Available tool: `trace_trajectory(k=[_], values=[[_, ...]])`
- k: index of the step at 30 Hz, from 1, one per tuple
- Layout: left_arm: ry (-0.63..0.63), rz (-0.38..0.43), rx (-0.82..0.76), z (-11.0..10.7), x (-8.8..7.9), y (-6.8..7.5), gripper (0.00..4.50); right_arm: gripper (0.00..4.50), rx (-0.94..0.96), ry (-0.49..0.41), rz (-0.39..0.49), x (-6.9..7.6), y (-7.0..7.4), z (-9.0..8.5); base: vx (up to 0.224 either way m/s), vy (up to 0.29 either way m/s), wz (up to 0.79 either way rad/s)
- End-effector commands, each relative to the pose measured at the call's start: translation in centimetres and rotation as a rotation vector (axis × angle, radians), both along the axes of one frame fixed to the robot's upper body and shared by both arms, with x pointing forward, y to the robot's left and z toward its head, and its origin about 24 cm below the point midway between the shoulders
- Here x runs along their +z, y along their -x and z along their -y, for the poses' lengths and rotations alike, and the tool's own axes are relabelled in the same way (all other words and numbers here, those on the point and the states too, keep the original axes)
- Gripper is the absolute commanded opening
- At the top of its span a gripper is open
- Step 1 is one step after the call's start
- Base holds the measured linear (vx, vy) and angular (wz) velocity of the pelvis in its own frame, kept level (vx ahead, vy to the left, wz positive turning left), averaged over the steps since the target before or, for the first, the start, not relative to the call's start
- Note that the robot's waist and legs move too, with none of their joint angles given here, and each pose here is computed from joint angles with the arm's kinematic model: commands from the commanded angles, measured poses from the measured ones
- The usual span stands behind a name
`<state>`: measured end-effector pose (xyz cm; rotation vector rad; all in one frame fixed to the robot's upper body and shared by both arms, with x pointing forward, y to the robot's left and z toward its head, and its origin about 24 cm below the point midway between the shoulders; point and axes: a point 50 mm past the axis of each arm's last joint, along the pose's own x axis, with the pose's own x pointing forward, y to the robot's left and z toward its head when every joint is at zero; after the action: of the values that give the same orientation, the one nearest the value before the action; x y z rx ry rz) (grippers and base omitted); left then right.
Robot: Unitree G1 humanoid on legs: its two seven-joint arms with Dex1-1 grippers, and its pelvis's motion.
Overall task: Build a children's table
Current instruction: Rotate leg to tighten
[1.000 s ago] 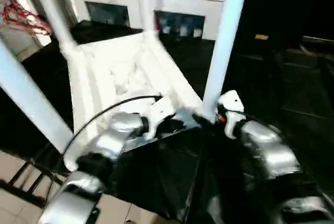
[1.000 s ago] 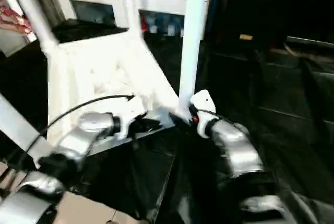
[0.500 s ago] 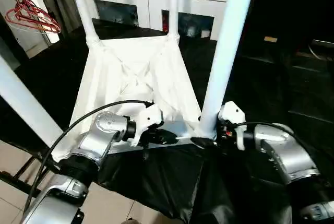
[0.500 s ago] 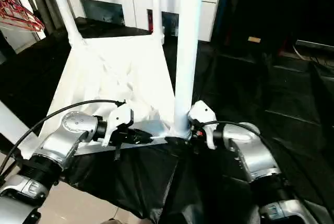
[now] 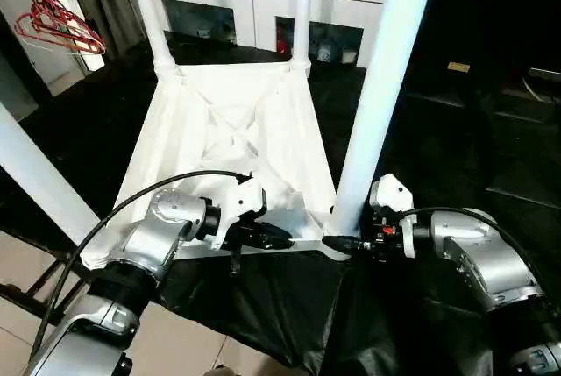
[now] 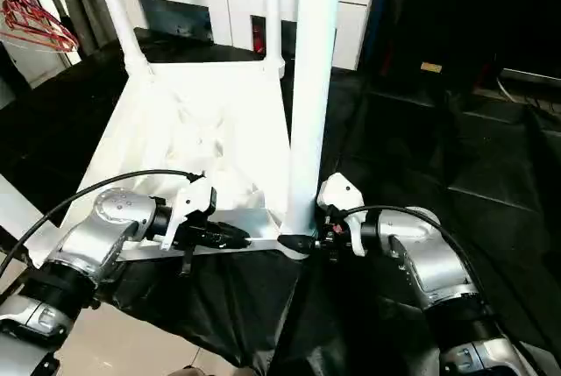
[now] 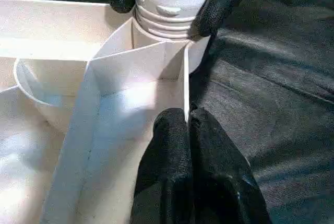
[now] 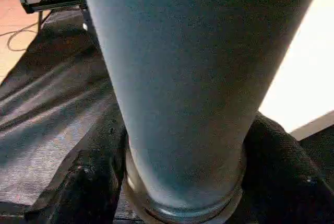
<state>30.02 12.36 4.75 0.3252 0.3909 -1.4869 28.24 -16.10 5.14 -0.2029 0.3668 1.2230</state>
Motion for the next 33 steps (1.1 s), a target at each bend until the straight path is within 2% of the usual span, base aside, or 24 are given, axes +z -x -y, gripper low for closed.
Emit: trace_trajectory(k=[1, 5, 8, 11, 13, 14, 15, 16, 19, 21, 24, 27, 29, 32, 33], values=[[0.029, 0.05, -0.024, 0.9, 0.9, -0.1, 0.0, 2.7, 0.049, -0.022, -0.027, -0.3, 0.7, -0.9, 0.0, 0.0, 0.0], [0.007, 0.09, 0.07, 1.6, 0.5, -1.0, 0.0, 2.7, -0.016, -0.044, -0.037, -0.9, 0.6, -1.6, 0.0, 0.0, 0.0], [-0.007, 0.125, 0.236, 2.6, 0.2, -2.3, 0.0, 2.7, -0.225, -0.045, 0.014, -2.0, -0.8, -2.6, 0.0, 0.0, 0.0], [-0.028, 0.143, 0.332, 3.4, -0.1, -3.0, 0.0, 2.69, -0.389, -0.057, 0.021, -2.6, -1.8, -3.3, 0.0, 0.0, 0.0], [-0.021, 0.161, 0.443, 4.4, 0.0, -3.8, 0.0, 2.69, -0.526, -0.06, 0.02, -3.1, -2.6, -3.9, 0.0, 0.0, 0.0], [-0.006, 0.176, 0.501, 5.6, 0.3, -4.2, 0.0, 2.69, -0.656, -0.05, 0.034, -3.4, -3.4, -4.4, 0.0, 0.0, 0.0], [-0.006, 0.176, 0.501, 5.6, 0.3, -4.2, 0.0, 2.69, -0.656, -0.05, 0.034, -3.4, -3.4, -4.4, 0.0, 0.0, 0.0], [0.009, 0.186, 0.517, 6.5, 0.4, -4.3, 0.0, 2.69, -0.718, -0.054, 0.03, -3.5, -3.8, -4.9, 0.0, 0.0, 0.0], [0.024, 0.193, 0.507, 7.5, 0.5, -4.1, 0.0, 2.69, -0.717, -0.076, 0.027, -3.4, -4.0, -5.9, 0.0, 0.0, 0.0], [0.024, 0.192, 0.484, 7.9, 0.4, -3.9, 0.0, 3.25, -0.695, -0.1, 0.03, -3.2, -4.0, -6.4, 0.0, 0.0, 0.0], [0.037, 0.189, 0.432, 8.0, 0.4, -3.5, 0.0, 3.45, -0.676, -0.133, 0.029, -2.9, -4.0, -6.8, 0.0, 0.0, 0.0], [0.05, 0.19, 0.367, 7.6, 0.4, -3.1, 0.0, 3.78, -0.662, -0.133, 0.047, -2.5, -4.2, -6.0, 0.0, 0.0, 0.0], [0.058, 0.186, 0.313, 7.1, 0.5, -2.8, 0.0, 3.86, -0.653, -0.132, 0.058, -2.2, -4.3, -5.1, 0.0, 0.0, 0.0], [0.062, 0.184, 0.221, 5.8, 0.7, -2.4, 0.0, 4.24, -0.594, -0.101, 0.073, -1.7, -4.2, -3.1, 0.0, 0.0, 0.0], [0.061, 0.183, 0.219, 5.8, 0.7, -2.3, 0.0, 4.24, -0.59, -0.099, 0.074, -1.6, -4.2, -3.0, 0.0, 0.0, 0.0]])
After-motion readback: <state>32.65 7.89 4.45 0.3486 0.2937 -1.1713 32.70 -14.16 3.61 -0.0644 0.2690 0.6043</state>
